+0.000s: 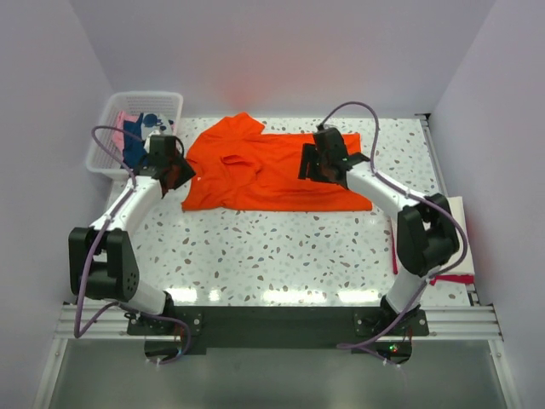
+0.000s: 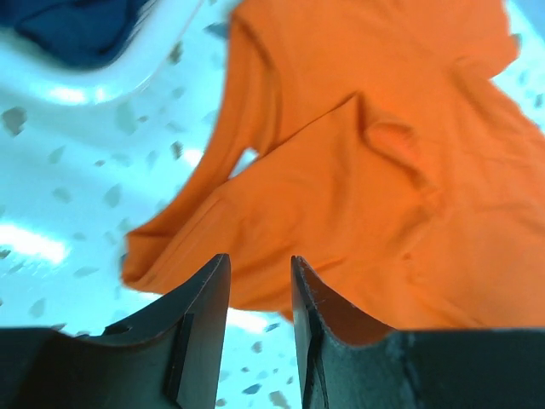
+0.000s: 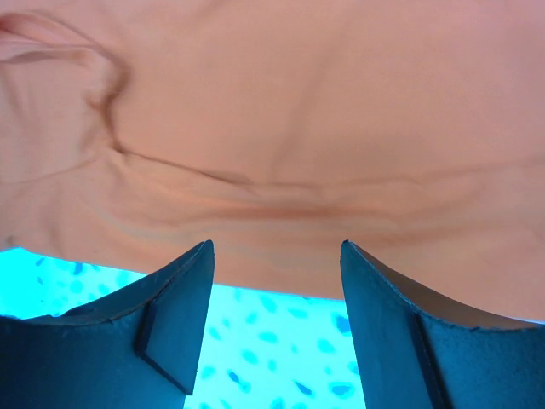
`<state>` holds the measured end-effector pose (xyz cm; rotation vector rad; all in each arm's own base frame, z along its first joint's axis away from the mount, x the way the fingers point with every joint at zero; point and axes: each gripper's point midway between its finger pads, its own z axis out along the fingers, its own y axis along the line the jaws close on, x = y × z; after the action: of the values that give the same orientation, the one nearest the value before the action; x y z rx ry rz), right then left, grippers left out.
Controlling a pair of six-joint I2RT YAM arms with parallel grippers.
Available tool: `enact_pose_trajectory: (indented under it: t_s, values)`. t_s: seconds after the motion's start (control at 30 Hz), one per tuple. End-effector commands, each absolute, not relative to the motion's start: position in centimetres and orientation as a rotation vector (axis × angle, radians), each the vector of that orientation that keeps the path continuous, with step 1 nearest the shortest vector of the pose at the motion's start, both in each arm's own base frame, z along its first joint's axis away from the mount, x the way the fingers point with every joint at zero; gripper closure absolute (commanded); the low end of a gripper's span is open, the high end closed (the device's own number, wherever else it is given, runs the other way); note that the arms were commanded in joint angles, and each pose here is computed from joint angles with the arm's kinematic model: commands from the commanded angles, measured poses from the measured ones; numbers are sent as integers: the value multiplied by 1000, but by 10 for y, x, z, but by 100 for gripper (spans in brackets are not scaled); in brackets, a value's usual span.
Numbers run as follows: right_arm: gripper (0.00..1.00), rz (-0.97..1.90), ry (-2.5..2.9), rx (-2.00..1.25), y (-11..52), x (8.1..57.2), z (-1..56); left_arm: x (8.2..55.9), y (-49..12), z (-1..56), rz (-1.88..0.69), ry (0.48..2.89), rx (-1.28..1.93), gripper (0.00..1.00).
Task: Fold and stack the t-shirts
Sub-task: Fold the tshirt
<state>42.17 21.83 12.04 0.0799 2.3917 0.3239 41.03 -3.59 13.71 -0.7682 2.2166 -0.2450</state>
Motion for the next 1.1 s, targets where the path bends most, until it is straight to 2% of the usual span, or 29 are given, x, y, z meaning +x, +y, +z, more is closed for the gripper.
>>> enact_pose_trajectory:
  t_s: [0.0, 0.3, 0.77, 0.93, 1.07]
  values:
    - [36, 290, 2399, 193, 190, 404, 114, 381, -14, 103, -70, 2295, -781, 61]
    - [37, 227, 2421, 298, 139, 384, 95, 372, -2, 78, 50, 2365, -725, 62]
    - [37, 176, 2451, 416, 99, 386, 71, 387, -12, 57, 14, 2442, -681, 66]
    - [38, 164, 2459, 494, 82, 387, 58, 390, -14, 59, 0, 2434, -675, 74]
    - [38, 143, 2448, 553, 68, 390, 54, 392, -15, 58, -5, 2439, -668, 86]
